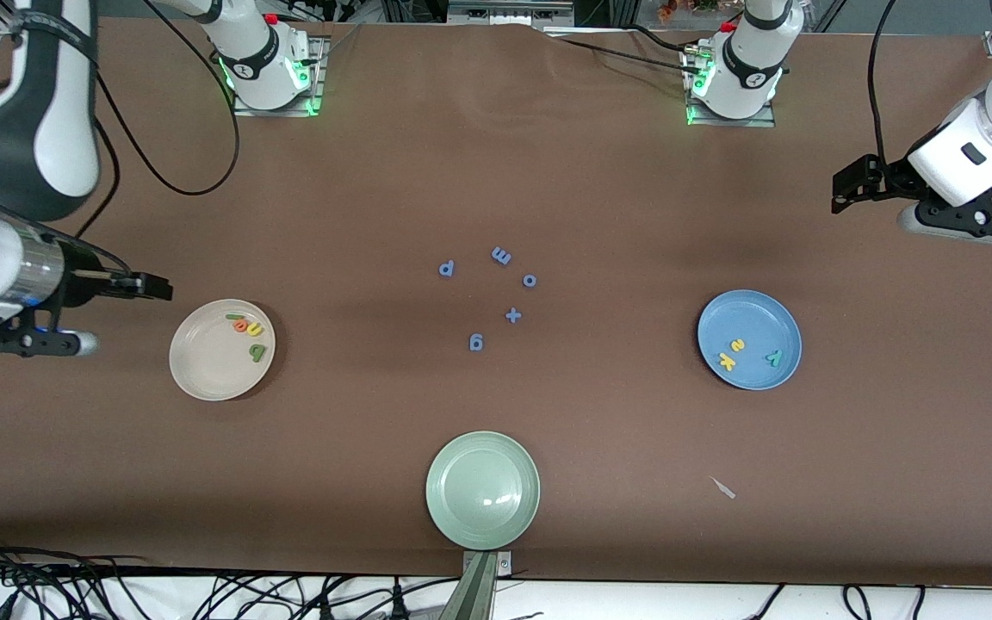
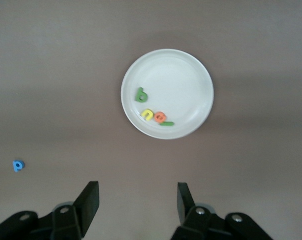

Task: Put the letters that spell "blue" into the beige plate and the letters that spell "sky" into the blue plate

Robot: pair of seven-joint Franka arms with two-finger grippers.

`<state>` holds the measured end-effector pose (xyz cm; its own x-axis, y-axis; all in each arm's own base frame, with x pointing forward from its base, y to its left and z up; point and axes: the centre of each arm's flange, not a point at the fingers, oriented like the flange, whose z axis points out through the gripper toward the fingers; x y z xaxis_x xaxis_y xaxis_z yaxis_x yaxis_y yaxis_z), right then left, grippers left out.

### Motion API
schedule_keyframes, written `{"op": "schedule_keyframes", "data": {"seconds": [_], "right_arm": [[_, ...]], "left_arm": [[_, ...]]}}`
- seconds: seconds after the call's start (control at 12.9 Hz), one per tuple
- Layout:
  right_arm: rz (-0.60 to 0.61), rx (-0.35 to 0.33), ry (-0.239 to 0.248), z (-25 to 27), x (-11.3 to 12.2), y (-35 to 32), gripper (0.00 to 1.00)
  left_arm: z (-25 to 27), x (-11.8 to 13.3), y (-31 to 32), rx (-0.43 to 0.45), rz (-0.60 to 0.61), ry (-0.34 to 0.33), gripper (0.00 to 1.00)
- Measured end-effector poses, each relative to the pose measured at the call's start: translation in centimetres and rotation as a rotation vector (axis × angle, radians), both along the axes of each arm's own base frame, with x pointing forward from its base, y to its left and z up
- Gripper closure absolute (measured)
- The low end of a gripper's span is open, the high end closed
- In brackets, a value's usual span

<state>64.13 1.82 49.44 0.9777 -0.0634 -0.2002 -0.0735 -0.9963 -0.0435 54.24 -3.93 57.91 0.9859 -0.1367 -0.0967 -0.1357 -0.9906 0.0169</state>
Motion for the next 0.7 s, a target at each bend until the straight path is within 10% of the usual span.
{"op": "schedule_keyframes", "data": {"seconds": [0.7], "right_arm": [[-0.039, 0.046, -0.017, 7.1, -8.2, -5.6, 0.29]], "left_arm": [[0.0, 0.0, 0.0, 0.000, 0.000, 0.000, 0.00]]}}
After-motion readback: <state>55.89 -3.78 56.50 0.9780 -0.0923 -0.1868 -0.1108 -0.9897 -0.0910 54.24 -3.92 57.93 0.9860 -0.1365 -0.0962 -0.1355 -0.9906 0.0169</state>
